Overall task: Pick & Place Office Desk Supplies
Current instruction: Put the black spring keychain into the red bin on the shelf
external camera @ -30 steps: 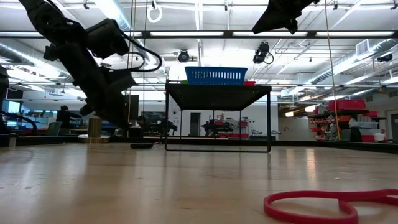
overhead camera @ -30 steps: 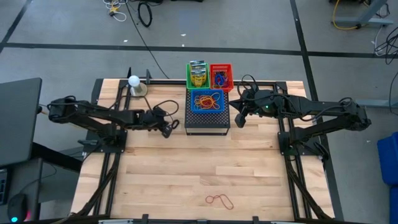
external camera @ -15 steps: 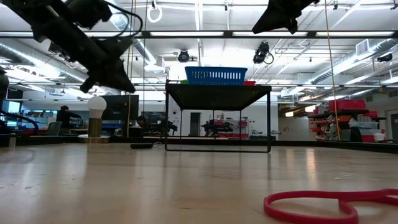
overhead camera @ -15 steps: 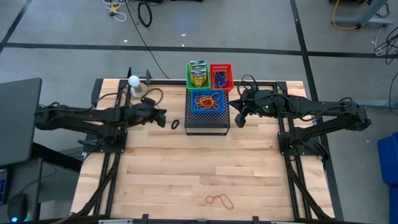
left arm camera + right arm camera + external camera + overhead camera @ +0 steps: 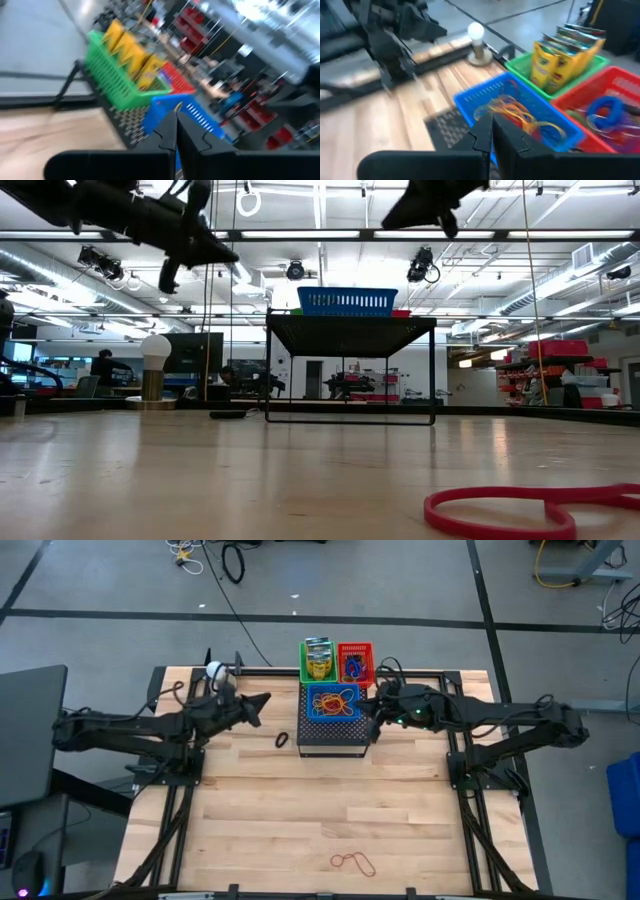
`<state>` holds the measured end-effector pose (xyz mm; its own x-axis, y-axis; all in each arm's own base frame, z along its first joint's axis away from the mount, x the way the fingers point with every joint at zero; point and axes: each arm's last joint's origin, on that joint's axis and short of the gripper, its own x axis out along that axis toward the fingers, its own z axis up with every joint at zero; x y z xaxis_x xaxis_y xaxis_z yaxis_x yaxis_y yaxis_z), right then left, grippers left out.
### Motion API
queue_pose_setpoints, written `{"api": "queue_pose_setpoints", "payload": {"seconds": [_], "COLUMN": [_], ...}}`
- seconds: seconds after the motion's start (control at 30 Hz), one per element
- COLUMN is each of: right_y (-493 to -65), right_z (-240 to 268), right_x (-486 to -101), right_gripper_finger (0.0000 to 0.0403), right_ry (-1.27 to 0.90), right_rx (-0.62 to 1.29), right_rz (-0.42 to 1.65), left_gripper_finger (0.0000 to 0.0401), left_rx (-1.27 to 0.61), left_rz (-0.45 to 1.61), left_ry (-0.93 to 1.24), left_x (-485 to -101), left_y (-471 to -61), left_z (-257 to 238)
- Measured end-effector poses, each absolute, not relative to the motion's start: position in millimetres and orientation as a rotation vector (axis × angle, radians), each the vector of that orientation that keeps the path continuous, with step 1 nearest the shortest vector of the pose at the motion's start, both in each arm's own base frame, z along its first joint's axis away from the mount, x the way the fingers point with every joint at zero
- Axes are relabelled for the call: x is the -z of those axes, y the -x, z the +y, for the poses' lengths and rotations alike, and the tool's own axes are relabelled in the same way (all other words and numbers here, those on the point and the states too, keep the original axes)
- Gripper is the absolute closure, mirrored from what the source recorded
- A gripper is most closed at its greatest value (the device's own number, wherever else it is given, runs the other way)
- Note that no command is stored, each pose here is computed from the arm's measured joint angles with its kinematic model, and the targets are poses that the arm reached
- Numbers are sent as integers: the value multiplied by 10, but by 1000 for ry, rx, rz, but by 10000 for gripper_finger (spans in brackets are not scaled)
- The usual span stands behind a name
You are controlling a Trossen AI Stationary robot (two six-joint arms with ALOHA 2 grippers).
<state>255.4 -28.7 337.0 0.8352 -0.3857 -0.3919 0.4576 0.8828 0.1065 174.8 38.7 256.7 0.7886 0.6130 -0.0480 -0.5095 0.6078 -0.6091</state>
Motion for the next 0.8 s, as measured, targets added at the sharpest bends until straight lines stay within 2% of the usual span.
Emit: {"api": "queue_pose_setpoints", "payload": {"seconds": [0.17,0.33,0.47,0.63,0.8], "right_y": [-2783,-2938,-2997,-2997,-2997], "right_z": [-292,-298,-295,-270,-270], "right_x": [-3337,-3316,-3264,-3234,-3234], "right_gripper_finger": [364,321,281,242,229], "right_ry": [-319,-399,-439,-431,-414], "right_rx": [414,384,360,352,349], "right_rz": [264,180,189,221,224], "left_gripper_finger": [396,396,396,396,386], "left_rx": [-613,-588,-534,-648,-783], "left_rz": [-232,-220,-172,169,514], "left_ry": [640,640,547,464,516], "left_x": [-2604,-2629,-2766,-2749,-2375], "left_y": [-1837,-1989,-2137,-2110,-1994], "left_z": [332,269,195,207,256]}}
